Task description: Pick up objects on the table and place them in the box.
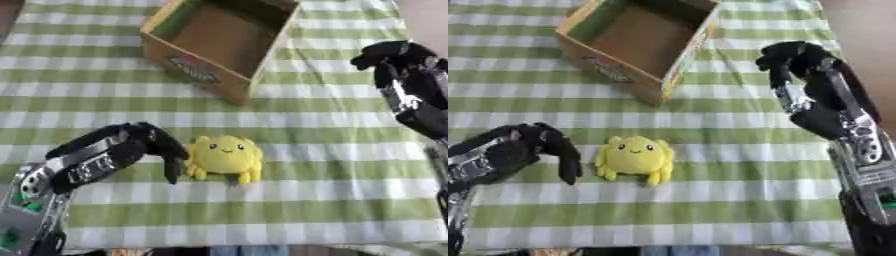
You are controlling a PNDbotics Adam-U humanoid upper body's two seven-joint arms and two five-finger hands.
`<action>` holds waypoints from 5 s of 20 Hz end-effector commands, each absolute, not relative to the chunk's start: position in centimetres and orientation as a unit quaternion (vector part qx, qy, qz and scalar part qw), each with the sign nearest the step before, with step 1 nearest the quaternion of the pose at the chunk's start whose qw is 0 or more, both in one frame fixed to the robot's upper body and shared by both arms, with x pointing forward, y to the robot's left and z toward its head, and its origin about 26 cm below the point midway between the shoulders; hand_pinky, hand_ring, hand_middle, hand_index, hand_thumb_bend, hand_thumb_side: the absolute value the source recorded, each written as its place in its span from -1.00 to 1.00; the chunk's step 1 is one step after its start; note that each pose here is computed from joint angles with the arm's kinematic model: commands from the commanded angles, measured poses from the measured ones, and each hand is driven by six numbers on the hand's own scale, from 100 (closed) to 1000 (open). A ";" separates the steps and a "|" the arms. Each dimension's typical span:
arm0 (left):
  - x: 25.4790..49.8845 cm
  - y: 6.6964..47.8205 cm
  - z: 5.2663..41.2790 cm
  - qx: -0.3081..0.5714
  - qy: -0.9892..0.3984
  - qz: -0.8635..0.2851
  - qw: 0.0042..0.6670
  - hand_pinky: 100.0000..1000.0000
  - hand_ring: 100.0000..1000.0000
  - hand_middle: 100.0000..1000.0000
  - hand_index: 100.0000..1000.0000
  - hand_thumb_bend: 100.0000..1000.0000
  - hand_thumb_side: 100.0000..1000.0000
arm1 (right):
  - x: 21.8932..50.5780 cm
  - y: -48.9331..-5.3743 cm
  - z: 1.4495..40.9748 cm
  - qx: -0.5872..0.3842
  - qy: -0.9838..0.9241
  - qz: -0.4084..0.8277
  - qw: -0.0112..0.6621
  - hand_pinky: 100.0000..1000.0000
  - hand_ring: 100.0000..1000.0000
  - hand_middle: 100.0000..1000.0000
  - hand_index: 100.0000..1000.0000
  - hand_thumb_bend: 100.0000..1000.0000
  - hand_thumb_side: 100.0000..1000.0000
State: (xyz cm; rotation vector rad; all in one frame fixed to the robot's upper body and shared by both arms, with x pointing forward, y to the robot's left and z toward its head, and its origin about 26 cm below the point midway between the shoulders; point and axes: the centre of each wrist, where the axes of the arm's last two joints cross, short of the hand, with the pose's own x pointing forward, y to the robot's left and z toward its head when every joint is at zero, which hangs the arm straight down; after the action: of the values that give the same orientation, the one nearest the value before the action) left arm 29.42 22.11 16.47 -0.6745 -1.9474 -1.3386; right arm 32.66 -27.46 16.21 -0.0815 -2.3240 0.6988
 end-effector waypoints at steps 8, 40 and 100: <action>29.6 23.4 19.4 -0.179 -0.757 -0.580 0.242 0.29 0.27 0.19 0.64 -1.00 0.87 | 31.6 -28.1 19.1 -0.071 -0.914 0.271 0.295 0.50 0.41 0.05 0.46 -1.00 -0.05; 31.4 20.6 22.8 0.059 -0.611 -0.789 0.028 0.41 0.23 0.31 0.65 -1.00 -0.20 | 30.9 -28.7 20.6 -0.090 -0.915 0.276 0.280 0.50 0.39 0.04 0.47 -1.00 -0.06; 38.5 20.1 17.5 0.140 -0.625 -0.766 0.059 -0.02 -0.16 -0.11 0.55 -1.00 -0.66 | 30.9 -28.5 20.1 -0.077 -0.913 0.277 0.289 0.50 0.39 0.03 0.46 -1.00 -0.06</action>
State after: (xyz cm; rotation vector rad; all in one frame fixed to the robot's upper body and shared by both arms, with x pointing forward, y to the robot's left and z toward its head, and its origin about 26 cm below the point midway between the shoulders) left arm 38.58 19.33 15.80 0.4035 -1.8796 -2.3102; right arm 31.10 -28.28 19.37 -0.1967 -2.4185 0.7255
